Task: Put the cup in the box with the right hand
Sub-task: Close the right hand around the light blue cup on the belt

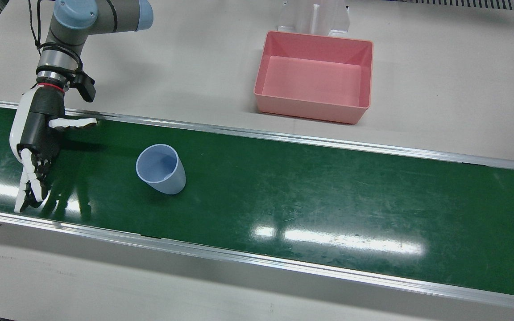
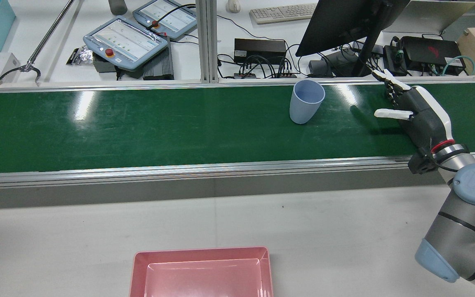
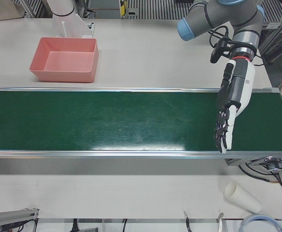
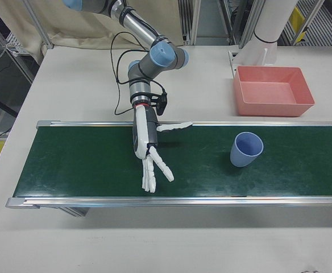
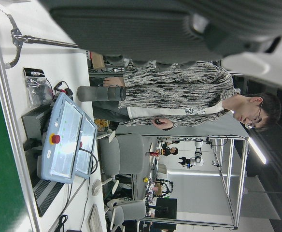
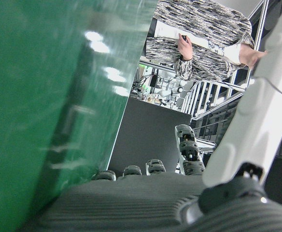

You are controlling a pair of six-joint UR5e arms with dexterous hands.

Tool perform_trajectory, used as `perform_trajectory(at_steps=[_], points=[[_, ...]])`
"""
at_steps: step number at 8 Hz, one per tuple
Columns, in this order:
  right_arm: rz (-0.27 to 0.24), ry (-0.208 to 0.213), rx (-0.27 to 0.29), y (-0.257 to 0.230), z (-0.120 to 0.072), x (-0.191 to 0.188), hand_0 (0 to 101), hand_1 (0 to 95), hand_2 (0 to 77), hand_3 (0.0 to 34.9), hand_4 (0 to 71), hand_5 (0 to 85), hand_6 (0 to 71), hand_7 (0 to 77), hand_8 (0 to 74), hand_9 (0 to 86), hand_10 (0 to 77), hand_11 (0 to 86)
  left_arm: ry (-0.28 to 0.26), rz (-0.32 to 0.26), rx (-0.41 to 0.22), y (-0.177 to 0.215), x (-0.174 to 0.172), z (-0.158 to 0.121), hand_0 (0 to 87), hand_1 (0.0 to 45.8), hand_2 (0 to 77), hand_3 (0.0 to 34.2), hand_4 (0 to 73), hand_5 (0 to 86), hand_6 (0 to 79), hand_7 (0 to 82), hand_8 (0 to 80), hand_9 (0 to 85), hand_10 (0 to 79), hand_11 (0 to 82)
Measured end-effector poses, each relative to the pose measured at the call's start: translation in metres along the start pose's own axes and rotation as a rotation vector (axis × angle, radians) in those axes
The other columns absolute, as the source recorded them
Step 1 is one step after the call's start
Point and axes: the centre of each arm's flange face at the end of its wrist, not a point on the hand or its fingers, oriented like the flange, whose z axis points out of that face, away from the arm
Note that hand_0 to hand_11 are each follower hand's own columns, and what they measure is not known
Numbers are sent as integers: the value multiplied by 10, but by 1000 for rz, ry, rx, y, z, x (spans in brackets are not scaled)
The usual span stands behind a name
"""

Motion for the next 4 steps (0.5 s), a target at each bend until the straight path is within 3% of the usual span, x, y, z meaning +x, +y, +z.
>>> perform_trajectory(at_steps=[4], points=[[1, -5, 2, -1, 0, -3, 471, 120, 5, 36, 0, 44, 16, 55, 5, 5, 0, 11, 1, -1, -1, 0, 0, 0, 0, 5, 5, 0, 11, 5, 5, 5, 0, 0, 0, 0]])
